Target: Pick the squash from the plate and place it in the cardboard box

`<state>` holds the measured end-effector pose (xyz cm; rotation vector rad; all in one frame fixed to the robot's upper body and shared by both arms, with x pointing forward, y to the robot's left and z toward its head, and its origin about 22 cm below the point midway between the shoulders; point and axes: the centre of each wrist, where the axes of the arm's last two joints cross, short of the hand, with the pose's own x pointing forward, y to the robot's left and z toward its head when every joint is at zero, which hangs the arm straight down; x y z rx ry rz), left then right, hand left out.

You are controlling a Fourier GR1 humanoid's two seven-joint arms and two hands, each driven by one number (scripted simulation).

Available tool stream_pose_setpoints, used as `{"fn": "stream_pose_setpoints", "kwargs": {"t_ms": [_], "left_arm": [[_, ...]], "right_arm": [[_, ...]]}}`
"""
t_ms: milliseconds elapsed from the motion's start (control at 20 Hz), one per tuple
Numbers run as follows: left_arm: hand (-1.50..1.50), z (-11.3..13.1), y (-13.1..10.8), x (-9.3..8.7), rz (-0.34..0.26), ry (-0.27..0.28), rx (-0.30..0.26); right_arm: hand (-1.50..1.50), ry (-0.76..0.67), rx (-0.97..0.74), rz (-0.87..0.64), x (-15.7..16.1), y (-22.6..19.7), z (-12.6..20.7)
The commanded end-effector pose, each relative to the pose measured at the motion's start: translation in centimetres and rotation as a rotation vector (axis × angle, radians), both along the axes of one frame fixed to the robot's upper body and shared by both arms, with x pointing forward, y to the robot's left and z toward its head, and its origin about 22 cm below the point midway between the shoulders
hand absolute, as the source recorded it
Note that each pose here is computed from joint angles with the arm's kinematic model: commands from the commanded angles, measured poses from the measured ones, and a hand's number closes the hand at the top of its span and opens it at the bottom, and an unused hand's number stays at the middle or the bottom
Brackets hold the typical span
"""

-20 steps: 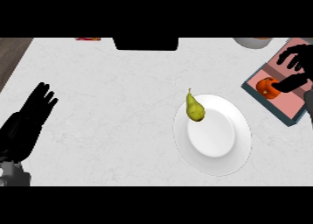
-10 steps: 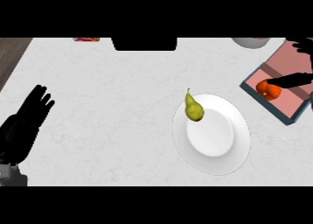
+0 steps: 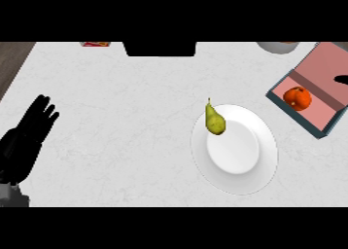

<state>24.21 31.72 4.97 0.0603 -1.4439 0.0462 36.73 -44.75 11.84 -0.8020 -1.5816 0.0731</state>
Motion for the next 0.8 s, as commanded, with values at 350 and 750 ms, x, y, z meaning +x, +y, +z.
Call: {"fn": "stream_pose_setpoints", "kwargs": {"t_ms": [350, 750], "left_arm": [[0.0, 0.8, 1.0, 0.3, -0.006, 0.004, -0.001], [0.0, 1.2, 0.4, 0.5, -0.023, -0.012, 0.001]], "right_arm": [[-1.5, -0.057, 0.091, -0.005, -8.0, -9.9, -0.7], [-1.5, -0.036, 0.072, 0.017, -8.8, -11.7, -0.1]]}}
